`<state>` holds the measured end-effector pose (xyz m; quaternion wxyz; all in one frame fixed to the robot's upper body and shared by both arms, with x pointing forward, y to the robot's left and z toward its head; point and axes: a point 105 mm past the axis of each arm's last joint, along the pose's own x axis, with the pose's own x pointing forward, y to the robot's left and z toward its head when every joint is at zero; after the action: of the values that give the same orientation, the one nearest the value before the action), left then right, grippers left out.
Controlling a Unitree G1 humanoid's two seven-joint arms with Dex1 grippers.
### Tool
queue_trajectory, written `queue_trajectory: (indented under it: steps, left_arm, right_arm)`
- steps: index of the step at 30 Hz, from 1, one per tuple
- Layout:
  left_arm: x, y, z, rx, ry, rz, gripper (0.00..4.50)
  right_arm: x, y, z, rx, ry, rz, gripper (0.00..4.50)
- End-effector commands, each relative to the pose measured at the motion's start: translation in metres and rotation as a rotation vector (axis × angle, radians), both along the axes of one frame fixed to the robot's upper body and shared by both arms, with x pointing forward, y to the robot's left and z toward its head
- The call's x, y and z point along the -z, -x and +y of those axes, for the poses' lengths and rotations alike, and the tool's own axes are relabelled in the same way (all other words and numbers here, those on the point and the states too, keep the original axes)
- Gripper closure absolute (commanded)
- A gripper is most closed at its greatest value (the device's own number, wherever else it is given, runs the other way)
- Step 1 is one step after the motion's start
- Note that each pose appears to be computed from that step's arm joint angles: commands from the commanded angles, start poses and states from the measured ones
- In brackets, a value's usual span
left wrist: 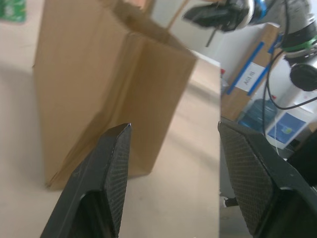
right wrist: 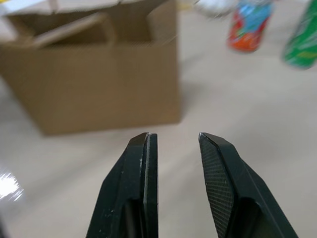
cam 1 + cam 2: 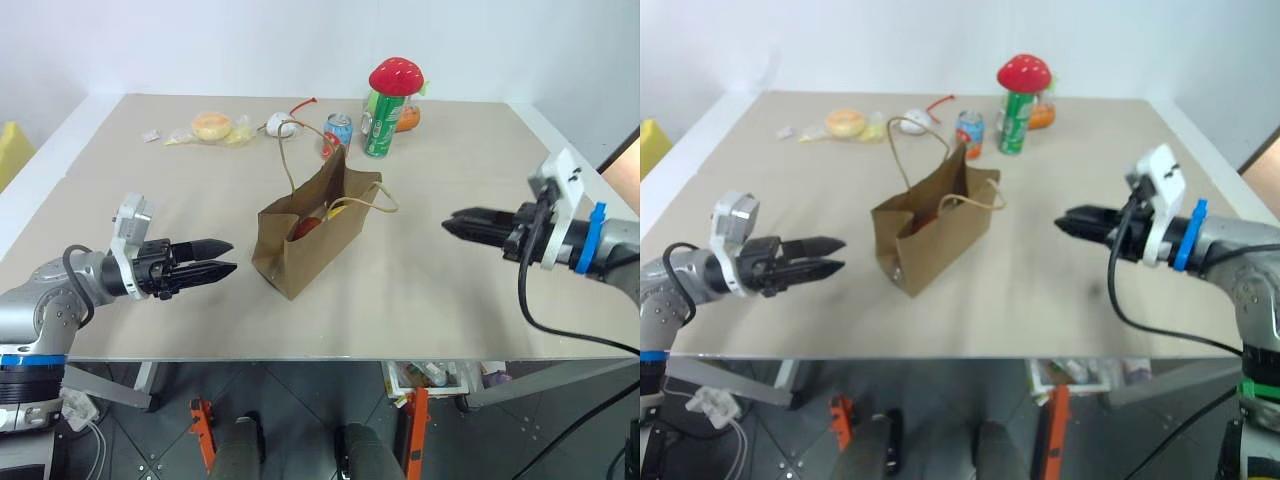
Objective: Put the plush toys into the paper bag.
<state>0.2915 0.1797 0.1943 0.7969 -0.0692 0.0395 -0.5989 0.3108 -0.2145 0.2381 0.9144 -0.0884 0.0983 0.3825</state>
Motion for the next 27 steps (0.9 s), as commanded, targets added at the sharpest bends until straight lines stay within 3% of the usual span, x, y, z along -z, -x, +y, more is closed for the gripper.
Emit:
queue_trajectory:
  steps: [1,6,11,12,14,16,22,27]
  left_arm:
    - [-0.019,0.008,0.005,0.003,-0.049,-0.177,1.58]
    - [-0.028,0.001,0.003,-0.049,-0.036,-0.276,1.58]
    - [-0.031,-0.006,0.0,-0.12,0.004,-0.312,1.58]
    - [-0.031,-0.007,0.0,-0.132,0.018,-0.296,1.19]
    - [-0.031,-0.005,-0.002,-0.123,0.026,-0.264,1.09]
    - [-0.031,-0.001,-0.005,-0.103,0.038,-0.246,0.2]
    - [-0.026,0.01,-0.026,-0.037,0.019,-0.258,0.2]
    - [-0.022,-0.005,-0.035,-0.084,0.015,-0.293,0.2]
  right_arm:
    - [0.021,0.03,0.047,-0.21,-0.016,0.047,4.46]
    - [0.029,0.035,0.073,-0.288,-0.034,0.064,4.46]
    - [0.042,0.023,0.089,-0.283,-0.009,0.079,4.46]
    - [0.043,0.022,0.091,-0.284,-0.005,0.081,4.5]
    - [0.044,0.019,0.095,-0.293,0.002,0.082,4.5]
    - [0.044,0.017,0.099,-0.3,0.005,0.082,4.5]
    - [0.043,0.006,0.116,-0.323,0.008,0.063,4.5]
    - [0.038,-0.009,0.132,-0.314,-0.002,0.023,4.5]
